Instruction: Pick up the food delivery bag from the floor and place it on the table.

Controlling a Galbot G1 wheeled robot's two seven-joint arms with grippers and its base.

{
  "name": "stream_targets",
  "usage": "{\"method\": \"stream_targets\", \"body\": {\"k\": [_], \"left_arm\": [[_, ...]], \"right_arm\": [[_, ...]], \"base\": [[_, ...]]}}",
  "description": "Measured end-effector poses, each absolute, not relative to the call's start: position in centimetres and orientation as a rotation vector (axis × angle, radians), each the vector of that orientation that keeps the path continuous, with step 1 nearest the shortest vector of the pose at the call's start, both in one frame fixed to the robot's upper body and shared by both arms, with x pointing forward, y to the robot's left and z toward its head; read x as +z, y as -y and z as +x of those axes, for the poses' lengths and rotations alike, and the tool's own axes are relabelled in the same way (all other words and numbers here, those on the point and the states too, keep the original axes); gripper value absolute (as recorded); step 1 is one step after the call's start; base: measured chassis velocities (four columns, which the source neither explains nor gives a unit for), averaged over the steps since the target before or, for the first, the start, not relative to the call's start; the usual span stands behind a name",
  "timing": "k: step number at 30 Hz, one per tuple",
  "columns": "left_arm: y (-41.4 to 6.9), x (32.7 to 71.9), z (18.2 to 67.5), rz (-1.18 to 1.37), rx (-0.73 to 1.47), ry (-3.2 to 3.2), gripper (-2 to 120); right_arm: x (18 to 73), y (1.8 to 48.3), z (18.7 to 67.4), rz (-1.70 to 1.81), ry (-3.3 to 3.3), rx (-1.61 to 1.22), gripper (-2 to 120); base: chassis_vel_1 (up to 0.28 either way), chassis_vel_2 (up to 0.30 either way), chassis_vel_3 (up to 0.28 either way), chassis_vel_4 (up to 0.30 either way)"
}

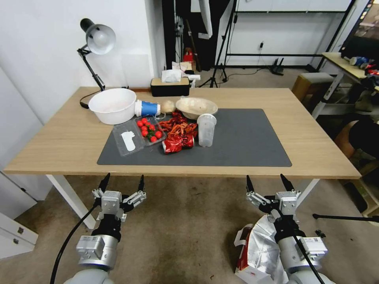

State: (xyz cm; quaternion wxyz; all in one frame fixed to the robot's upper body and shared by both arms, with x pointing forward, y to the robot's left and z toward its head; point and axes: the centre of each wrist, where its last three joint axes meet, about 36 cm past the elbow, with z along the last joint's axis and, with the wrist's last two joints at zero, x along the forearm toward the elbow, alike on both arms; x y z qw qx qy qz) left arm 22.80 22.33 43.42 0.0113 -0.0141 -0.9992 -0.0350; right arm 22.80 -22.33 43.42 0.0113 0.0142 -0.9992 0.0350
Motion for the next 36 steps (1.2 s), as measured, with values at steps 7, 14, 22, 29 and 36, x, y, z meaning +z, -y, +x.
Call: {"method": "stream_targets", "body": {"k": [7,14,22,29,36], "left_arm": [[-22.3,43.4,22.8,-0.044,-0.109,3.117,100],[-22.3,43.3,23.0,-0.043,-0.096,3.130,100],[-22.3,42.3,26.0,-0.030,0.098,3.301,100],[-22.4,41.6,26.1,-0.035,0.097,3.302,100],[-22.6,41.1,26.2,-0.026,0.090,3.322,100]], "right_arm": [[43.4,22.3,22.8,0.044,3.117,0.109,100],[43.6,22.4,23.0,0.044,3.129,0.114,100],[45.4,23.3,24.6,0.003,3.282,0.110,100],[45.4,23.4,24.6,0.020,3.281,0.107,100],[45.2,23.3,24.6,0.029,3.281,0.098,100]], "base": [[0.000,0.000,0.000,0.000],[0.000,0.000,0.000,0.000],[0.000,0.000,0.000,0.000],[0.000,0.000,0.000,0.000],[0.000,0.000,0.000,0.000]]}}
